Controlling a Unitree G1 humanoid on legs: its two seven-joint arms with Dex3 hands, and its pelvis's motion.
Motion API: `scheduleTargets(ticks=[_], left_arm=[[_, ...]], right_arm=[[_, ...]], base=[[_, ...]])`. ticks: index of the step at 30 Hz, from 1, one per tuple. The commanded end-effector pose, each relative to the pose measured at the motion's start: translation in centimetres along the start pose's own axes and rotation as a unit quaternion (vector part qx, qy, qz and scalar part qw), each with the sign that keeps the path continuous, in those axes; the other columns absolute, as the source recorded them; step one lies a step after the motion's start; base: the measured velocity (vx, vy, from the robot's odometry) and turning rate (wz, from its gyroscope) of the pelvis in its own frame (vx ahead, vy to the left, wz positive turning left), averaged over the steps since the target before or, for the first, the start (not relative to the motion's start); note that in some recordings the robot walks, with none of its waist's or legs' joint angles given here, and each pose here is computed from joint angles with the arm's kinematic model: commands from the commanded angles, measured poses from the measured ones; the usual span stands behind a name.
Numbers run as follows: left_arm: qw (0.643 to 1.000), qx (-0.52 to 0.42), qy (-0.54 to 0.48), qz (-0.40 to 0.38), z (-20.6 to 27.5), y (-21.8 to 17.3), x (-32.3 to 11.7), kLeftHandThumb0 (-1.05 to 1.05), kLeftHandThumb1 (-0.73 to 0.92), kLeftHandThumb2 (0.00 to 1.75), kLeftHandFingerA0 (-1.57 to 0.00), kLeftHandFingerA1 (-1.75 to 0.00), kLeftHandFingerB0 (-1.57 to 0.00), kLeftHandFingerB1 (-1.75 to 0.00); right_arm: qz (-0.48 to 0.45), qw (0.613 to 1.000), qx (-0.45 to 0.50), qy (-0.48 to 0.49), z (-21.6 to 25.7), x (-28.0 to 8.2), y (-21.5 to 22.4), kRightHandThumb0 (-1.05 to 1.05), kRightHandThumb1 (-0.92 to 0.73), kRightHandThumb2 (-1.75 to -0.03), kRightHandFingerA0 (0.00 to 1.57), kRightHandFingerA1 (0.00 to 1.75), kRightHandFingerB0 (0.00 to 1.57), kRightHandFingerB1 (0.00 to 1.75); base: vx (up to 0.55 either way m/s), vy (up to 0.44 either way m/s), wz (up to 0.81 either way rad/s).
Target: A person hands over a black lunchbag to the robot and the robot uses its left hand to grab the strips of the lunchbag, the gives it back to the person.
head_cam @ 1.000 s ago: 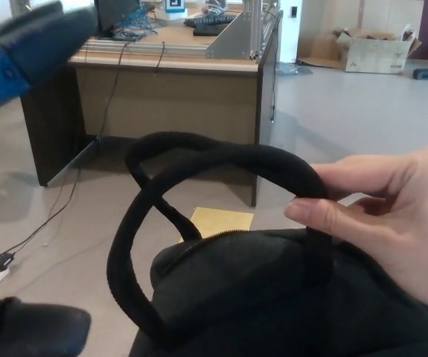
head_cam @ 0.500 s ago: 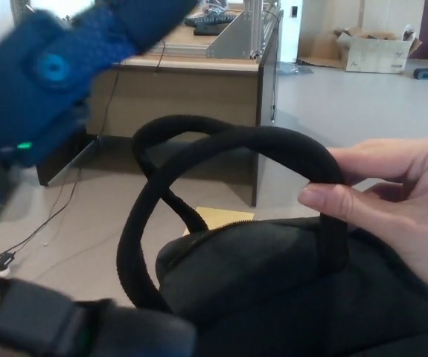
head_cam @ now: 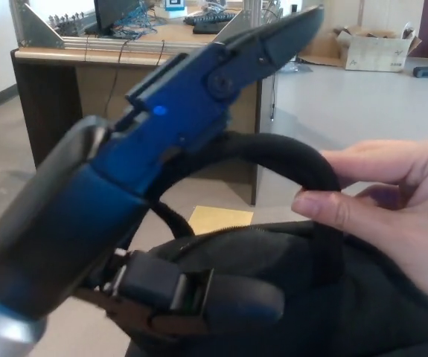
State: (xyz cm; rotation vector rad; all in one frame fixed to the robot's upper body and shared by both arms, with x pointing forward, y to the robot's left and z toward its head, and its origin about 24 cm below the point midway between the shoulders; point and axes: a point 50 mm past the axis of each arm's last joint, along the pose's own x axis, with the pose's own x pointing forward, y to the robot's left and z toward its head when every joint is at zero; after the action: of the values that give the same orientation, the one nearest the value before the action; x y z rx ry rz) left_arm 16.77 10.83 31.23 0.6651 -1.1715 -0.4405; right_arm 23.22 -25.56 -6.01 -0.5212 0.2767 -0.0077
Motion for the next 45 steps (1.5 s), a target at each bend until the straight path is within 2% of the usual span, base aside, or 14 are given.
scheduleTargets(ticks=[1,3,4,14,16,18,19,30,32,34,37,38,39,45], left_arm=[[0.975,0.194,0.089,0.066,-3.2,-0.6,2.4,-0.74,0.54,0.57,0.0,-0.24,0.0,-0.22],[0.961,0.252,0.073,0.092,-3.2,-0.5,3.6,-0.7,0.43,0.83,-0.03,-0.18,-0.04,-0.16],[0.958,0.262,0.067,0.098,-3.2,-0.6,3.9,-0.72,0.44,0.83,-0.03,-0.19,-0.07,-0.17],[0.877,0.459,0.018,0.141,-3.7,0.8,6.6,-0.72,0.52,0.56,-0.06,-0.28,-0.05,-0.26],[0.865,0.484,0.018,0.131,-4.1,1.2,6.9,-0.62,0.39,0.8,0.0,-0.29,-0.08,-0.27],[0.857,0.499,0.016,0.128,-4.3,1.3,7.0,-0.62,0.4,0.79,0.0,-0.31,-0.1,-0.28],[0.85,0.512,0.017,0.12,-4.5,1.5,7.0,-0.61,0.39,0.78,0.0,-0.34,-0.11,-0.3],[0.825,0.557,0.07,0.068,-7.8,1.9,7.8,-0.33,0.19,0.82,0.0,-0.48,0.0,-0.47],[0.826,0.554,0.078,0.068,-8.3,1.8,8.0,-0.61,0.46,0.55,-0.2,-0.32,-0.18,-0.29],[0.832,0.543,0.079,0.085,-9.0,1.4,8.5,-0.66,0.42,0.75,-0.32,-0.45,-0.3,-0.42],[0.845,0.515,0.061,0.131,-9.7,0.7,9.2,-0.51,0.44,0.64,-0.65,-0.84,-0.62,-0.5],[0.857,0.486,0.036,0.164,-10.0,0.3,9.6,-0.37,0.52,0.59,-0.86,-1.59,-0.77,-1.43],[0.862,0.469,0.024,0.188,-10.2,0.0,9.9,-0.36,0.55,0.59,-0.92,-1.73,-0.76,-1.64],[0.899,0.36,0.019,0.249,-11.4,-1.4,10.6,-0.22,0.57,0.56,-0.9,-1.75,-0.61,-1.75]], right_arm=[[-0.004,1.0,-0.003,0.006,-0.6,-0.5,-0.5,-0.69,-0.64,-1.06,0.36,0.58,0.16,0.46],[-0.004,1.0,-0.01,0.003,-0.5,-0.4,-0.5,-0.69,-0.65,-1.07,0.36,0.58,0.16,0.46],[-0.004,1.0,-0.012,0.003,-0.5,-0.4,-0.5,-0.76,-0.8,-0.66,0.39,0.45,0.3,0.37],[0.001,1.0,-0.005,-0.002,-0.1,-0.1,-0.8,-0.75,-0.79,-0.66,0.38,0.45,0.29,0.37],[0.002,1.0,-0.005,-0.004,0.1,0.1,-0.8,-0.72,-0.65,-1.06,0.34,0.57,0.16,0.46],[0.003,1.0,-0.006,-0.005,0.2,0.2,-0.9,-0.7,-0.64,-1.06,0.34,0.58,0.16,0.46],[0.001,1.0,-0.009,-0.005,0.2,0.2,-0.9,-0.75,-0.79,-0.65,0.4,0.45,0.3,0.38],[0.008,1.0,-0.007,0.0,0.0,0.1,-0.9,-0.75,-0.79,-0.65,0.4,0.43,0.3,0.37],[0.008,1.0,-0.012,0.0,-0.1,0.0,-0.8,-0.75,-0.79,-0.65,0.4,0.43,0.31,0.37],[0.01,1.0,-0.011,0.002,-0.2,-0.1,-0.7,-0.68,-0.65,-1.05,0.34,0.56,0.17,0.46],[0.009,1.0,-0.012,0.0,-0.2,-0.2,-0.8,-0.7,-0.8,-0.65,0.39,0.43,0.3,0.37],[0.008,1.0,-0.01,0.0,-0.2,-0.1,-0.8,-0.7,-0.82,-0.65,0.42,0.44,0.33,0.37],[0.007,1.0,-0.011,0.001,-0.2,-0.1,-0.8,-0.72,-0.83,-0.65,0.43,0.44,0.34,0.37],[0.009,1.0,-0.012,-0.004,0.0,0.0,-0.7,-0.76,-0.84,-0.65,0.42,0.44,0.35,0.38]], base=[[0.0,0.0,0.0],[0.0,0.0,0.0],[0.0,0.0,0.0],[0.0,0.0,0.0],[0.0,0.0,0.0],[0.0,0.0,0.0],[0.0,0.0,0.0],[0.0,0.0,0.0],[0.0,0.0,0.0],[0.0,0.0,0.0],[0.0,0.0,0.0],[0.0,0.0,0.0],[0.0,0.0,0.0],[0.0,0.0,0.0]])
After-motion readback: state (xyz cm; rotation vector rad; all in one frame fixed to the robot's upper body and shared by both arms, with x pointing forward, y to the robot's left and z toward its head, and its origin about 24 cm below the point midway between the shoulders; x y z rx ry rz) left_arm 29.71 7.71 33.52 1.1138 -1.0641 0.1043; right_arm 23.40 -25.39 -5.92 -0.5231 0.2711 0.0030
